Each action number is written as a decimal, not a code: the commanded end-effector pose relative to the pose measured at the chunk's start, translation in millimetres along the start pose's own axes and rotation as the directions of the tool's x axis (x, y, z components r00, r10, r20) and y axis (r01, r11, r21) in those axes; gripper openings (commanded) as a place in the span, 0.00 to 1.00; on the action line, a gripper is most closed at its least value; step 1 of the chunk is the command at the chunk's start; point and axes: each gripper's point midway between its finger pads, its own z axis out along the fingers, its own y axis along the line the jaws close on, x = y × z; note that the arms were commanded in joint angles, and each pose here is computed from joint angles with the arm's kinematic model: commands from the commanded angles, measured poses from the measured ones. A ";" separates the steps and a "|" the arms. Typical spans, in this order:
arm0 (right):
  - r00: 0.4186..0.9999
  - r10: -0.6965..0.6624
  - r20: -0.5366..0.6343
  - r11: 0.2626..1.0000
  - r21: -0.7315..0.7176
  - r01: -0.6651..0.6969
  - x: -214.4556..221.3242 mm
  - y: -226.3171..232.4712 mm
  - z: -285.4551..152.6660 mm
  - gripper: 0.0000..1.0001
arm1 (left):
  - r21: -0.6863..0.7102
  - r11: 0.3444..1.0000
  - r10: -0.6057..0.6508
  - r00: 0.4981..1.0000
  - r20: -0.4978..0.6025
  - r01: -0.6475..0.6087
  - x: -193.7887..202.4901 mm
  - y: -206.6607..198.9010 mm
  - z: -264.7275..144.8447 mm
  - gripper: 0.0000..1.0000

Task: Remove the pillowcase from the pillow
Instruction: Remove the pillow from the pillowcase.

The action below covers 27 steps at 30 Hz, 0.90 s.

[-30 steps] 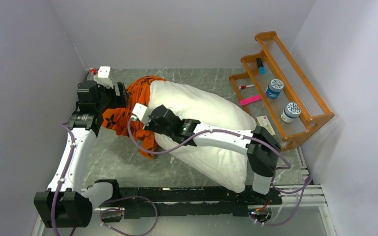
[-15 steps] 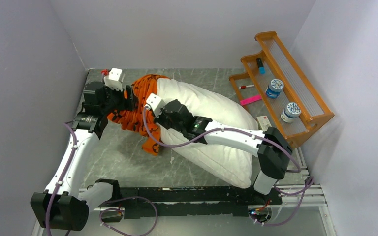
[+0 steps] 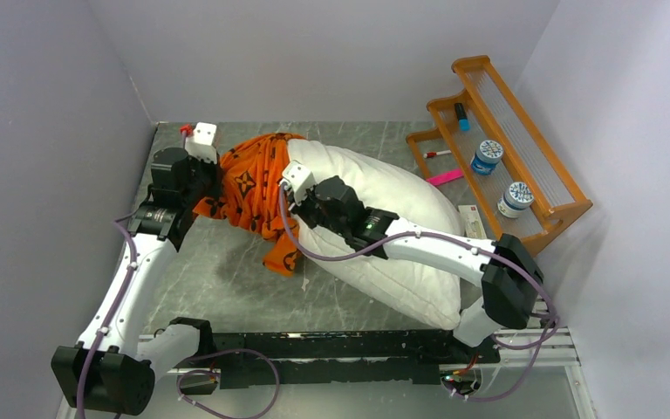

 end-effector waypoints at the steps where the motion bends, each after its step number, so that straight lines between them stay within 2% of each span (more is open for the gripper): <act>1: 0.992 0.055 -0.110 0.963 0.268 -0.024 31.4 -74.9 -36.5 0.00 | -0.245 0.969 0.032 0.998 -0.052 -0.044 14.0 47.6 -8.9 0.05; 7: 0.991 0.070 -0.112 0.952 0.305 -0.033 38.4 -87.0 -52.6 0.00 | -0.400 0.915 0.016 0.996 -0.092 -0.051 24.2 77.9 -13.8 0.05; 11: 0.992 0.080 -0.094 0.959 0.278 -0.051 37.9 -82.6 -56.8 0.00 | -0.441 0.896 0.005 0.995 -0.097 -0.047 25.8 86.9 -15.7 0.05; 13: 0.993 0.084 -0.084 0.964 0.259 -0.060 36.9 -79.1 -56.2 0.00 | -0.433 0.900 0.003 0.996 -0.091 -0.043 24.6 85.2 -15.2 0.13; 17: 0.993 0.100 -0.062 0.976 0.200 -0.085 32.8 -68.1 -49.5 0.00 | -0.327 0.945 -0.002 1.000 -0.021 -0.005 10.3 65.3 -13.8 0.42; 19: 0.993 0.103 -0.057 0.979 0.183 -0.091 30.4 -65.2 -46.0 0.00 | -0.249 0.968 -0.004 1.000 0.019 0.008 2.2 50.6 -14.1 0.52; 27: 0.992 0.098 -0.076 0.989 0.119 -0.089 29.5 -51.8 -29.5 0.00 | 0.054 0.999 -0.001 0.993 0.121 -0.006 -22.8 -12.5 -20.5 0.70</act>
